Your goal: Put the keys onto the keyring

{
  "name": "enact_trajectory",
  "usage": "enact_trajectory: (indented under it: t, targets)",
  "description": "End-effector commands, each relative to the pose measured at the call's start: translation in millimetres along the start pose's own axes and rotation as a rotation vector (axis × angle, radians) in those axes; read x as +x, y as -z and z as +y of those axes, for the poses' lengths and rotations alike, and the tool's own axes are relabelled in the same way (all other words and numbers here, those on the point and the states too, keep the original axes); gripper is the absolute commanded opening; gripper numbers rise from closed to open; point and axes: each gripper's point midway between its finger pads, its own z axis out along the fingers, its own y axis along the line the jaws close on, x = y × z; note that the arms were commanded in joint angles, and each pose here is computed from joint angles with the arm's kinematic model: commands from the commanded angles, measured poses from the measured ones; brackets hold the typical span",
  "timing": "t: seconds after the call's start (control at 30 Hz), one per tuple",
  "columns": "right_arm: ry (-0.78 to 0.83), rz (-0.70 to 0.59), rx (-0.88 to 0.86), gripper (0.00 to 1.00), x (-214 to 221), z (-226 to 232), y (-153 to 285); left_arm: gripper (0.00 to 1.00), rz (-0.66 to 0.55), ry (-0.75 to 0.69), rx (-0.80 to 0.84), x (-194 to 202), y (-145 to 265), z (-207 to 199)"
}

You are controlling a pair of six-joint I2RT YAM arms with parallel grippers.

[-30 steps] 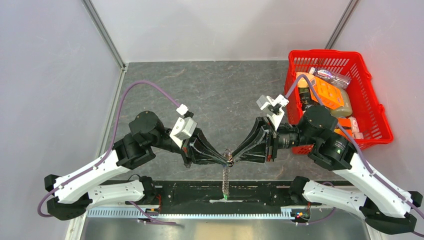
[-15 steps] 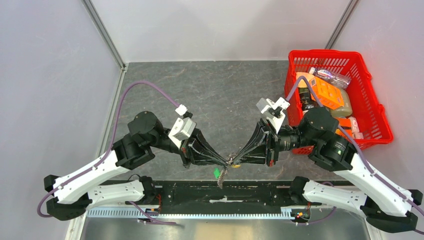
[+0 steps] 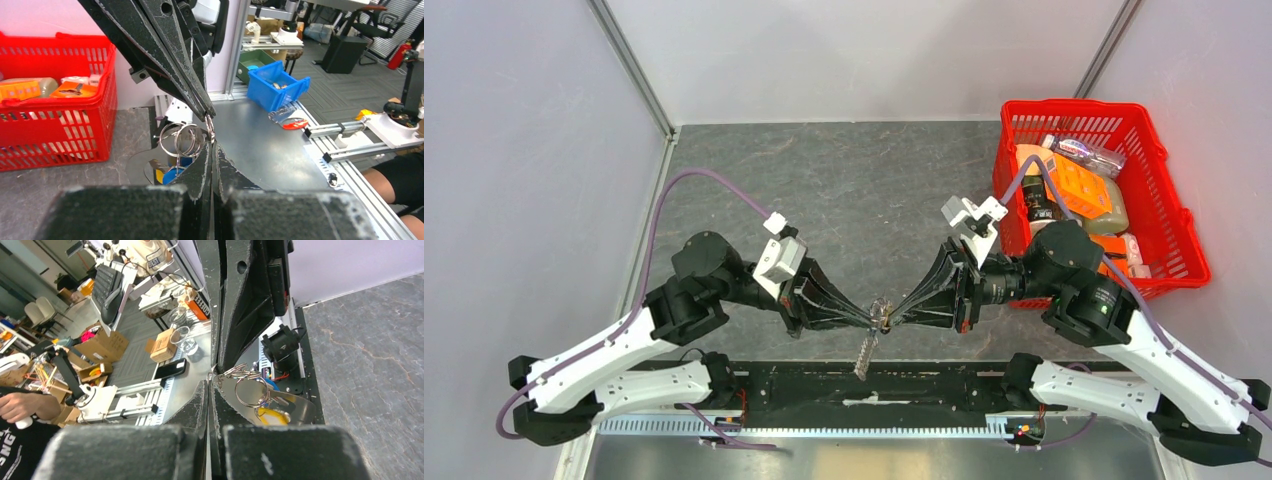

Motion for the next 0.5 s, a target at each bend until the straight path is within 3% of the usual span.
enact_trajectory:
  t: [0.0, 0.47]
  targets:
    - [0.026, -0.111, 0.016, 0.00, -21, 3, 2, 0.02, -0.139, -0.063, -0.046, -33, 7, -3]
    - [0.003, -0.276, 0.010, 0.00, -52, 11, 7, 0.02, -0.250, -0.074, -0.093, -38, 16, 1]
